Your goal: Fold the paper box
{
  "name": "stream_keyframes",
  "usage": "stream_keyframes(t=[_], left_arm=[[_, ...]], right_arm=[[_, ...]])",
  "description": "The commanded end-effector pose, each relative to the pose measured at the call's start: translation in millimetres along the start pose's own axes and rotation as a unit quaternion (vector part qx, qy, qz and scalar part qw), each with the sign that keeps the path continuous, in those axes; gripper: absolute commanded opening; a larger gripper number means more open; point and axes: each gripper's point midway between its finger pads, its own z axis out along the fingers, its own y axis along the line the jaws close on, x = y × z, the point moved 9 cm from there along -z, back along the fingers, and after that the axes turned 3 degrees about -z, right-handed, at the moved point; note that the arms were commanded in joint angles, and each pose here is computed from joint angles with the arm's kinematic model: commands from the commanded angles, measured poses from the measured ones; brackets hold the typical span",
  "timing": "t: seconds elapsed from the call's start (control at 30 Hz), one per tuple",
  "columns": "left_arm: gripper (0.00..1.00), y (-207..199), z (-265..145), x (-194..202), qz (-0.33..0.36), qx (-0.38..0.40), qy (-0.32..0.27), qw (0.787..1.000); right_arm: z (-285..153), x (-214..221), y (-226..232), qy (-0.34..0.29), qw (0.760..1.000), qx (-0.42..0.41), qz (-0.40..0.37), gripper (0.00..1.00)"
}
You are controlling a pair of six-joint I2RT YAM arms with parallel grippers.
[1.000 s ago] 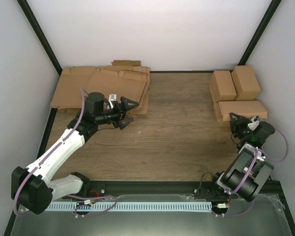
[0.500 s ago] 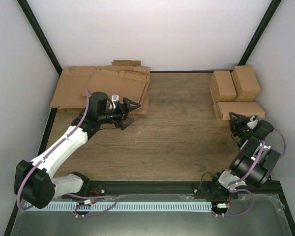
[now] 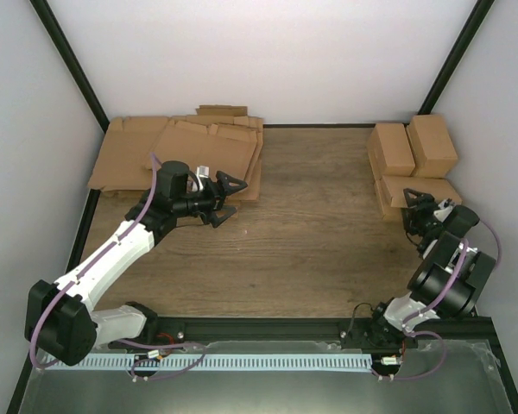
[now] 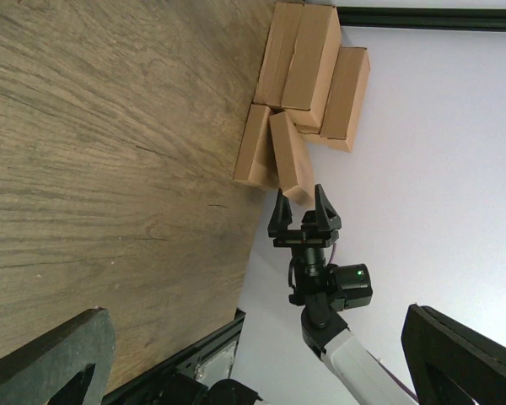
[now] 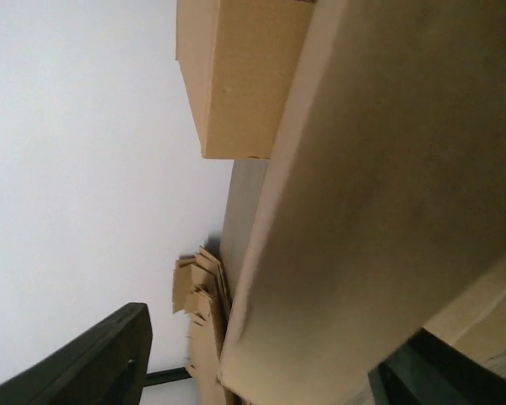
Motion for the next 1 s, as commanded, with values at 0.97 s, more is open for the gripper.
stream_keyframes(t=[0.97], left_arm=[[0.96, 4.9, -1.7, -2.2, 0.022, -0.013, -0.014, 1.0]], right_arm=[[-39.2, -3.5, 31.5, -0.057, 0.974, 0.219, -0.023, 1.0]])
